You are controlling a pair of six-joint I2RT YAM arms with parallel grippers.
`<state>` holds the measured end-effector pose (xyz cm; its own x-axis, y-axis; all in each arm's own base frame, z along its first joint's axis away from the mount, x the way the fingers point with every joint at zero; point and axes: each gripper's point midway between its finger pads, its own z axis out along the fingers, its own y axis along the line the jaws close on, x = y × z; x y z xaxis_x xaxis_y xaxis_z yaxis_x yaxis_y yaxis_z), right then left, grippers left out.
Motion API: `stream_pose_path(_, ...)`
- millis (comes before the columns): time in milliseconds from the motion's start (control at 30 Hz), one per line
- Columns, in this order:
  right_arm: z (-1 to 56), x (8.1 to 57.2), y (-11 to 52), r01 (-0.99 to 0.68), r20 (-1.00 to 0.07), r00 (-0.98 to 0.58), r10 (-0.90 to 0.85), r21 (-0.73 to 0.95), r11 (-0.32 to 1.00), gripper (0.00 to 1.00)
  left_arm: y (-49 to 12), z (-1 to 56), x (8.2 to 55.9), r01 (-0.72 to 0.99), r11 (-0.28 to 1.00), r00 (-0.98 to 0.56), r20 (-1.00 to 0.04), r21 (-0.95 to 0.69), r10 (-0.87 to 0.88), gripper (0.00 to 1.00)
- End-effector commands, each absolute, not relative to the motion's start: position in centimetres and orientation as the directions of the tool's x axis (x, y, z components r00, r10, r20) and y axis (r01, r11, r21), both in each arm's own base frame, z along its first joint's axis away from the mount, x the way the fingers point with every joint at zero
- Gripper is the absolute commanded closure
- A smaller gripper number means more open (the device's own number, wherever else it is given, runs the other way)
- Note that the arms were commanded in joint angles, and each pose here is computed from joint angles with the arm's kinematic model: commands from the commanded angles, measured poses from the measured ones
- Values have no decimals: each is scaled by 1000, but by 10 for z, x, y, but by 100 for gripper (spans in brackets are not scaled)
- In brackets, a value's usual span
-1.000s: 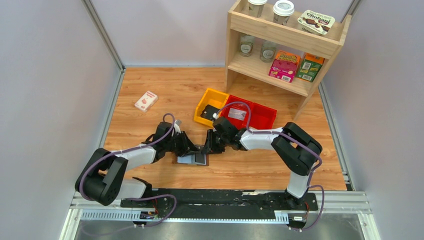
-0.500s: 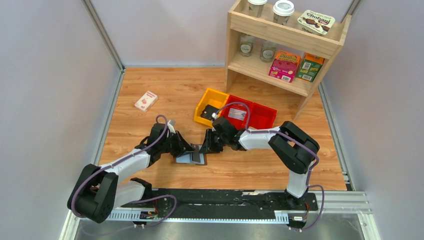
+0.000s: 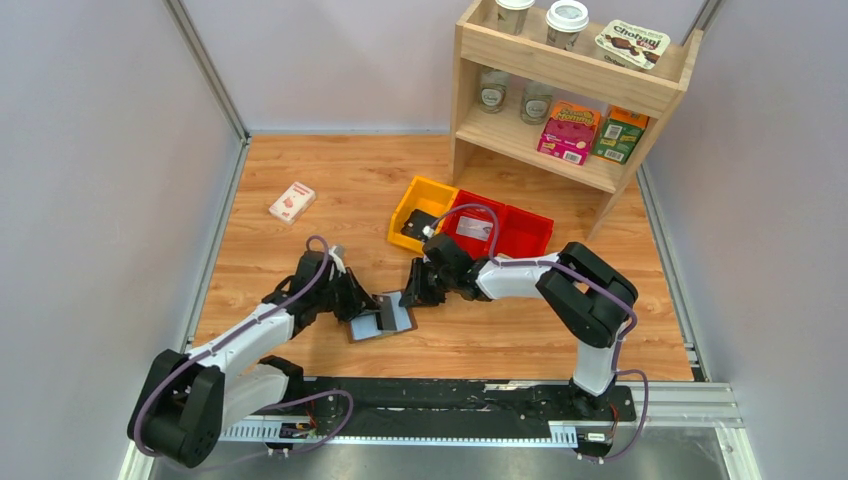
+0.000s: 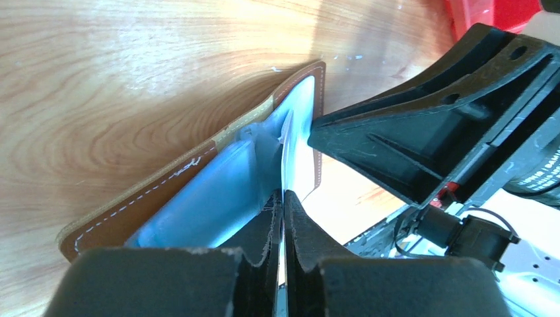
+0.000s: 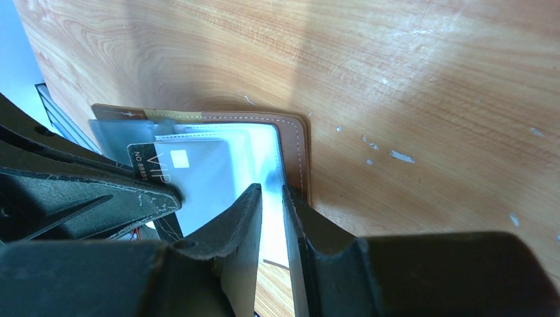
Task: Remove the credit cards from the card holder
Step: Remove the credit card from the card holder.
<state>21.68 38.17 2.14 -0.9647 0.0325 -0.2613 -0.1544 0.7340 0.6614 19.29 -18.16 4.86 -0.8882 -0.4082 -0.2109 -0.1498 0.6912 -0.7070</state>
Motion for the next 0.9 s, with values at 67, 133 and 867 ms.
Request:
stream_pose_path(67, -41, 204, 327, -106, -227, -974, -9, 421, 901, 73, -164, 54, 192, -137, 760, -879, -275, -636, -388, 95)
stream_pose_path(133, -40, 206, 327, -111, -234, -972, -11, 418, 902, 73, -157, 52, 190, -144, 782, -876, -290, -607, -386, 96)
stream_pose_path(867, 31, 225, 366, -259, -371, -927, -49, 542, 799, 65, -146, 47, 186, -117, 814, -872, -334, -569, -358, 91)
